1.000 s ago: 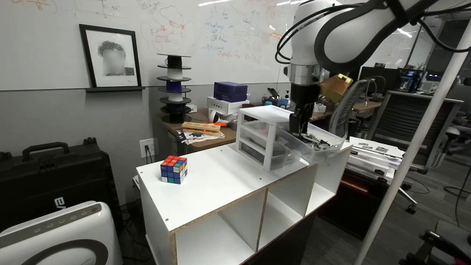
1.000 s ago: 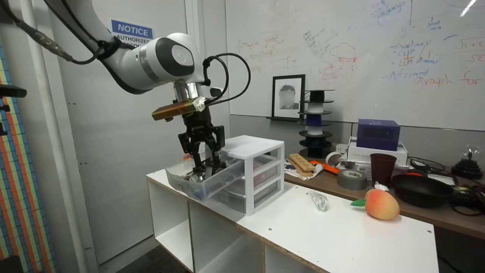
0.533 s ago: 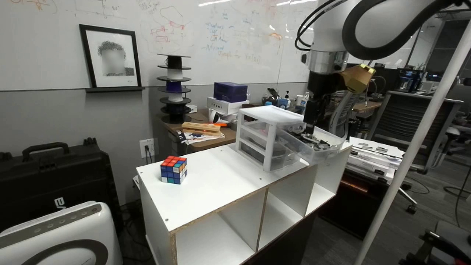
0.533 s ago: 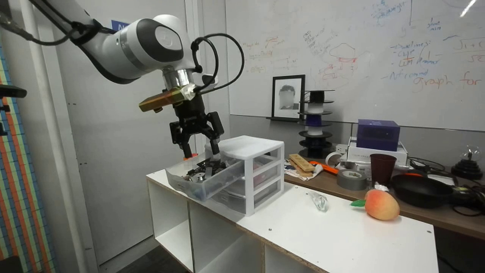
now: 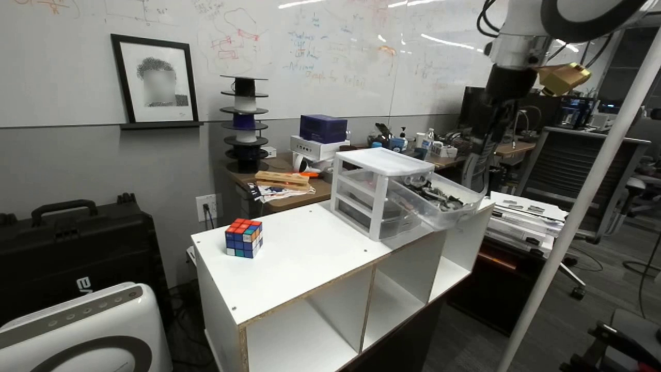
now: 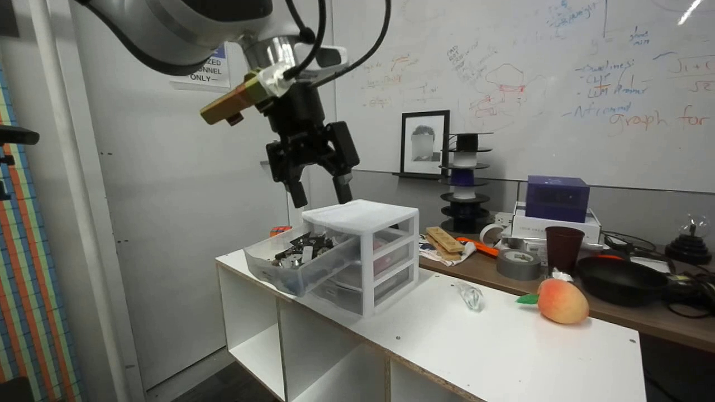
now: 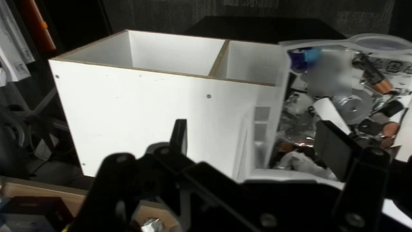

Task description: Put the usb and the transparent package inside the drawer and close it

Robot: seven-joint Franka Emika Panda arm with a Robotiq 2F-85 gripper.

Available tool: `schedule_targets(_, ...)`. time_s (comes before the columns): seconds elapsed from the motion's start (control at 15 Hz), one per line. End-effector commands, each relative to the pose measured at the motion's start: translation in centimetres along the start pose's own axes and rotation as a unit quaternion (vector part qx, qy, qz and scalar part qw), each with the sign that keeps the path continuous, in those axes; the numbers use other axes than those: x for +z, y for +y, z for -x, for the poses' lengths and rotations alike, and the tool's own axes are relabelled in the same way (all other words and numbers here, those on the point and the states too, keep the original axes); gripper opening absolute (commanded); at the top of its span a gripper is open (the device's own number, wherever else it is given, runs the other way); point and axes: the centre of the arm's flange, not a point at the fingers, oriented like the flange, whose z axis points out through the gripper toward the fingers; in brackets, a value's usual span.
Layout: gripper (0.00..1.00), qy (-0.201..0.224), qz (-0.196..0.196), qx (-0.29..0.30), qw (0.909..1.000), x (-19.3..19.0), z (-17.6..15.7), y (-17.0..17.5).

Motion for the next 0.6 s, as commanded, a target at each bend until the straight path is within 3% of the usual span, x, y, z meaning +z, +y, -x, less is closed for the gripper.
schedule_targets(0.0,1.0,0.012,-0.004,0.026,0.9996,-1.5,-0.1,7.5)
schedule_targets(0.27,1.0,-0.006,0.007,0.022,0.9997,-2.5,-1.4,13.8)
schedule_targets(0.53,1.0,-0.032,0.002,0.052,0.9981,-2.4,-6.6,16.2)
